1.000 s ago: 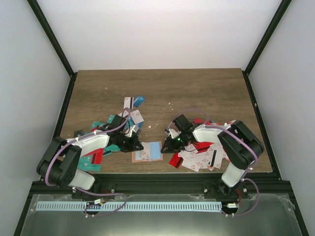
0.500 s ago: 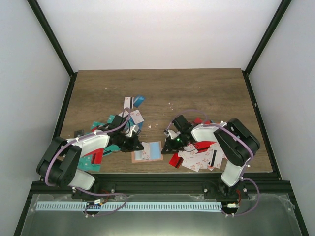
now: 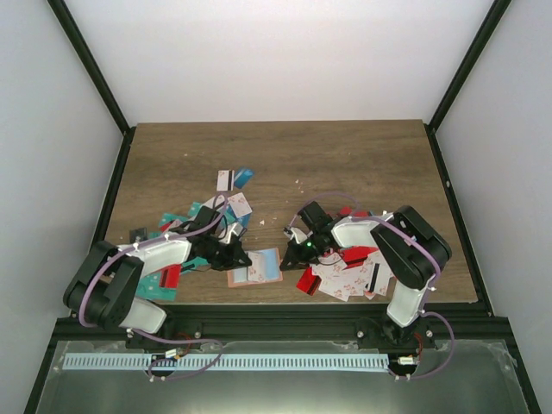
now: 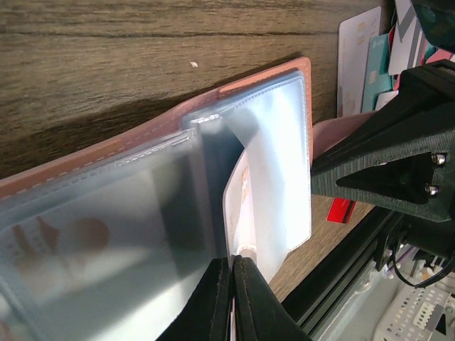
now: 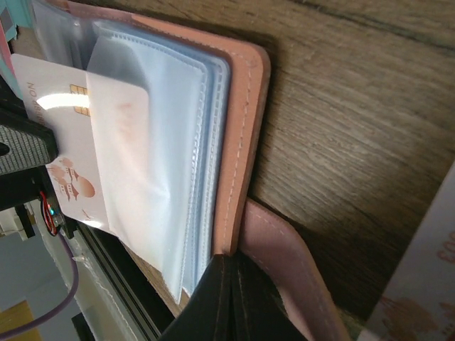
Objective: Put the credit cards into the card holder
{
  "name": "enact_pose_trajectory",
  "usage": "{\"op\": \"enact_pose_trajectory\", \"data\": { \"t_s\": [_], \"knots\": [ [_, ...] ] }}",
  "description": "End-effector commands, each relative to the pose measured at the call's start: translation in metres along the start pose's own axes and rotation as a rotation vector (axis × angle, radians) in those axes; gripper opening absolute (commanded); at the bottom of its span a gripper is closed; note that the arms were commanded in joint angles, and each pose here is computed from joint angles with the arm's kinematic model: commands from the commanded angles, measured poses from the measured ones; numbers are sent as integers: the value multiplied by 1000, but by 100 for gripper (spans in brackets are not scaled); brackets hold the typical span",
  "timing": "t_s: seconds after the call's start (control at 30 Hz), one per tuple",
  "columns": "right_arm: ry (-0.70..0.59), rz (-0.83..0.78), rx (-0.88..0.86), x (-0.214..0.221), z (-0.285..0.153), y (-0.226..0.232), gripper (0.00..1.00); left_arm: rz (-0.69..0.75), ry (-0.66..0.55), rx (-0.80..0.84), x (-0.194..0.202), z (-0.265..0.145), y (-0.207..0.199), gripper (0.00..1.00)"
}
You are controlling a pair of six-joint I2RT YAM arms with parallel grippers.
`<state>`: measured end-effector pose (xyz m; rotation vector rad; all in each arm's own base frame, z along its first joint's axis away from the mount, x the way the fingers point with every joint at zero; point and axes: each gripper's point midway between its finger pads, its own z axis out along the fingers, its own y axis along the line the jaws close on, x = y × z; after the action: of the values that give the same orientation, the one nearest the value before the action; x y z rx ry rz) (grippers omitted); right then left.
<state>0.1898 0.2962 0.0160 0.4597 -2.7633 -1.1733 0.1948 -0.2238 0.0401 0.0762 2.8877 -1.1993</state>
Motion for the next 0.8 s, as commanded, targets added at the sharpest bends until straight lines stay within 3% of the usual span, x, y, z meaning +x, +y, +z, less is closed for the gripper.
{"op": "enact_pose_trajectory", "data": {
  "t_s": [0.0,0.77],
  "knots": [
    [32,39,120,14,11,-28,1,-15,-2,6,3,6,4,4],
    [54,47,114,30,13,-34,1,-154,21,1,-5,26,19,4]
  ]
}}
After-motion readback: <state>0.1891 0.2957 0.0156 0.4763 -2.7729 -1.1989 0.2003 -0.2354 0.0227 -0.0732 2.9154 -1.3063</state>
